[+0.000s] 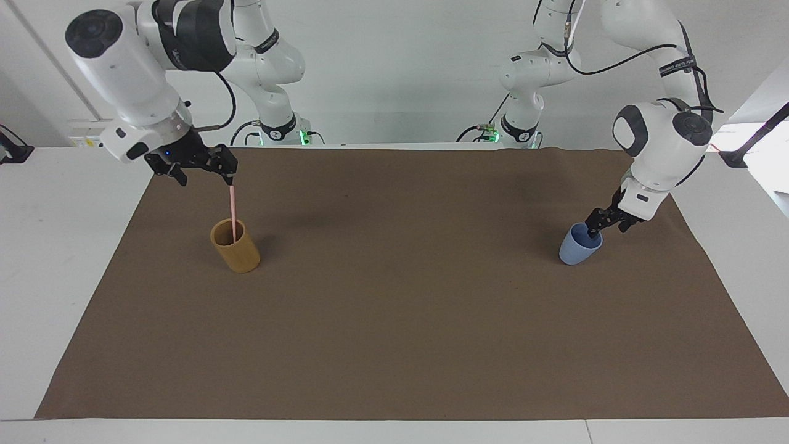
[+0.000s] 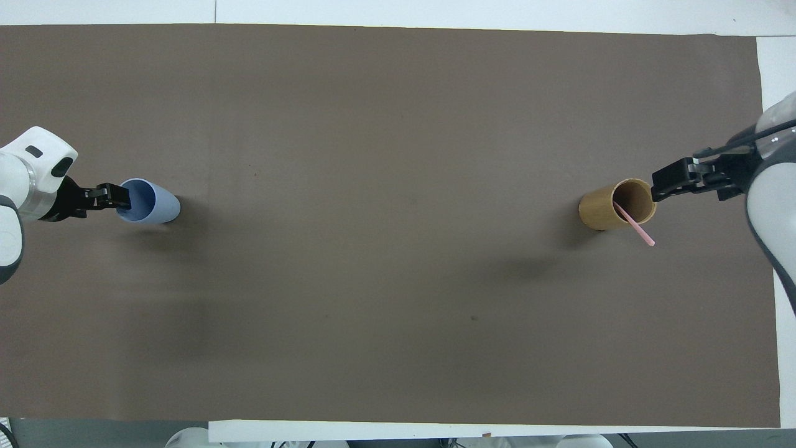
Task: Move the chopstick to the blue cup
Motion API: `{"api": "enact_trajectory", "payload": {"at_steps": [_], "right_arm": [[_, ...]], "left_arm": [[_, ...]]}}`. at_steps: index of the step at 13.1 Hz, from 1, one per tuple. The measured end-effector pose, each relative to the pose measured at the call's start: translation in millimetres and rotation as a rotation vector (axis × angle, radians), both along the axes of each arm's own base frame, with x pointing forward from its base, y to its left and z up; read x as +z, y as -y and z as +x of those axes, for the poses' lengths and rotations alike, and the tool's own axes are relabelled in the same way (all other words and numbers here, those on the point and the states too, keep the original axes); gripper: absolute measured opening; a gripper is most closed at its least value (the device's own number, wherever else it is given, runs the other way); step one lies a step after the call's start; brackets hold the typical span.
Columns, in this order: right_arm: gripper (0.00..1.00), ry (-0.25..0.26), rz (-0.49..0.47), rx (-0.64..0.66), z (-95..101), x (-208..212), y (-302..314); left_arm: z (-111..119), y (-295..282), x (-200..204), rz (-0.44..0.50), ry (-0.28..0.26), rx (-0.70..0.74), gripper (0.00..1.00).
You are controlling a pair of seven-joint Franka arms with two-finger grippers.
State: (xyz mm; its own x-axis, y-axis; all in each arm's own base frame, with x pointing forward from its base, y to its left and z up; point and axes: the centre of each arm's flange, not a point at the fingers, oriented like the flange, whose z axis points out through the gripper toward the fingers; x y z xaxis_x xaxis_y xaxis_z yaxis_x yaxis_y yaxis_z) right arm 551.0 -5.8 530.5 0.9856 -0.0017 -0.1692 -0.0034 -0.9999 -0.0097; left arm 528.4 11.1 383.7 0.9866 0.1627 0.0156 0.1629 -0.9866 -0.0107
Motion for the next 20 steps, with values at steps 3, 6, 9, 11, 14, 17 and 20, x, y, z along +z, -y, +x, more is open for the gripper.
{"api": "enact_trajectory", "payload": {"at_steps": [3,6,9,11,14,17,20], "right_arm": [[0.99,-0.051,0.068,-0.038,4.5,-44,4],[0.97,-0.075,0.083,-0.052,-1.3,-75,5],[0.90,-0.109,0.089,-0.034,-9.1,-94,6],[0.80,-0.119,0.091,-0.030,-12.1,-99,8],[0.59,-0.132,0.091,-0.031,-16.5,-104,8],[0.36,-0.133,0.091,-0.031,-18.9,-104,8],[0.08,-0.132,0.078,-0.028,-19.9,-102,11]], "left_arm": [[2,14,-6,-0.003,-0.003,0.075,0.31],[5,60,2,-0.012,0.017,0.098,0.04],[-14,215,23,-0.047,0.058,0.147,0.04],[-53,298,25,-0.073,0.046,0.152,0.04],[-94,359,17,-0.090,0.018,0.174,0.04],[-92,363,-5,-0.117,-0.009,0.211,0.04],[-84,361,-19,-0.120,-0.015,0.227,0.22]]}}
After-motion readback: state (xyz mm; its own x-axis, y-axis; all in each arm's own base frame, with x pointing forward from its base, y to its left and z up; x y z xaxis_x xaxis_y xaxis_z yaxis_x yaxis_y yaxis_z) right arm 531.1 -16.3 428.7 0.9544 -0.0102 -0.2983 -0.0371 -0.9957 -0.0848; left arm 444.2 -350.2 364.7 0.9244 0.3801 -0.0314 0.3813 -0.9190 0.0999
